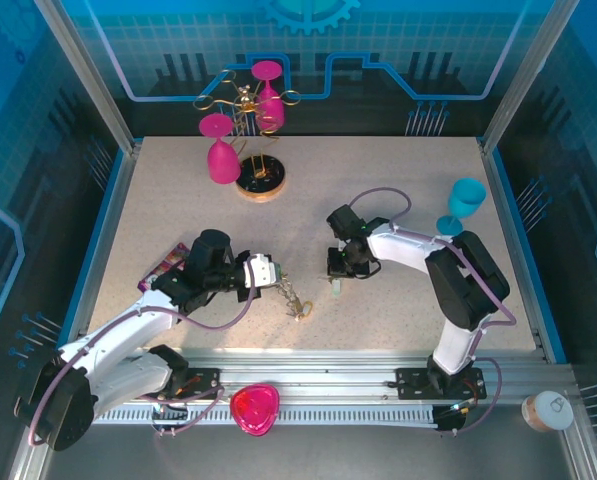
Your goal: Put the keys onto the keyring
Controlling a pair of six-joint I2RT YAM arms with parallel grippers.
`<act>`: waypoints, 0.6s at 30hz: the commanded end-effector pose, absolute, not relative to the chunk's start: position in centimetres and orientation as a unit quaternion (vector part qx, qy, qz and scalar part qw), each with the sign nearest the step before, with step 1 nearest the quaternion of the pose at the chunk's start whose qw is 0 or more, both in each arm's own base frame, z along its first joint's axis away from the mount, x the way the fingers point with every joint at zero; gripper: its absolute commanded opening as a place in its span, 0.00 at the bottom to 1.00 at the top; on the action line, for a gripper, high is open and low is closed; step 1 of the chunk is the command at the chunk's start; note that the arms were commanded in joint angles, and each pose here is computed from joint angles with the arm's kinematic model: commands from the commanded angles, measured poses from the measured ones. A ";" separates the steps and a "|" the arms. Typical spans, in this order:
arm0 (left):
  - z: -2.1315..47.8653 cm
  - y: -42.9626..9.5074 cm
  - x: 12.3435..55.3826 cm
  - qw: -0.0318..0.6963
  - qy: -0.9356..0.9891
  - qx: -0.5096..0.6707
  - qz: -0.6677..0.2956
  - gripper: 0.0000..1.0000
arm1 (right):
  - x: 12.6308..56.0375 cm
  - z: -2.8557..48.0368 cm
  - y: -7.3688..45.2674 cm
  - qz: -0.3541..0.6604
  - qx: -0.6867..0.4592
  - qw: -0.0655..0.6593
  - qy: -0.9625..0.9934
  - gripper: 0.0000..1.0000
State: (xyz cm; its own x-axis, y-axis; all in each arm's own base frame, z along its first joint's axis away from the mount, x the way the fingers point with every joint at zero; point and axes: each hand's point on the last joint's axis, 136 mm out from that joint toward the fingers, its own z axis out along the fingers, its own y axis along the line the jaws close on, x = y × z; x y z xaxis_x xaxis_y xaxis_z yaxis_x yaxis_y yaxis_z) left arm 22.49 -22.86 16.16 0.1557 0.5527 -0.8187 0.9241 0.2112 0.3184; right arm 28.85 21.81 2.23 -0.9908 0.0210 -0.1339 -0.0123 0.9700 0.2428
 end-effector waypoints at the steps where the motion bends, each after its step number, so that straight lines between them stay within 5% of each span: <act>1: 17.2 -23.1 22.1 0.489 0.596 0.604 -0.203 0.00 | 29.2 2.7 21.2 0.115 0.002 0.066 0.991 0.00; 18: 20.7 -23.6 22.7 0.544 0.580 0.565 -0.217 0.00 | 28.2 17.7 24.5 0.288 -0.211 0.267 0.895 0.00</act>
State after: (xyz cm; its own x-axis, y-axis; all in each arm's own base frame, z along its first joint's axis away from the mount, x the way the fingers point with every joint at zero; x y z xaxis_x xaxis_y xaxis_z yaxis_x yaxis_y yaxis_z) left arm 22.84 -23.13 18.63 0.1856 0.4894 -0.8521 0.9019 0.2594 0.3454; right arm 29.05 23.78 16.72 -0.8244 -0.1480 -0.5464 -0.4061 0.8270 0.3887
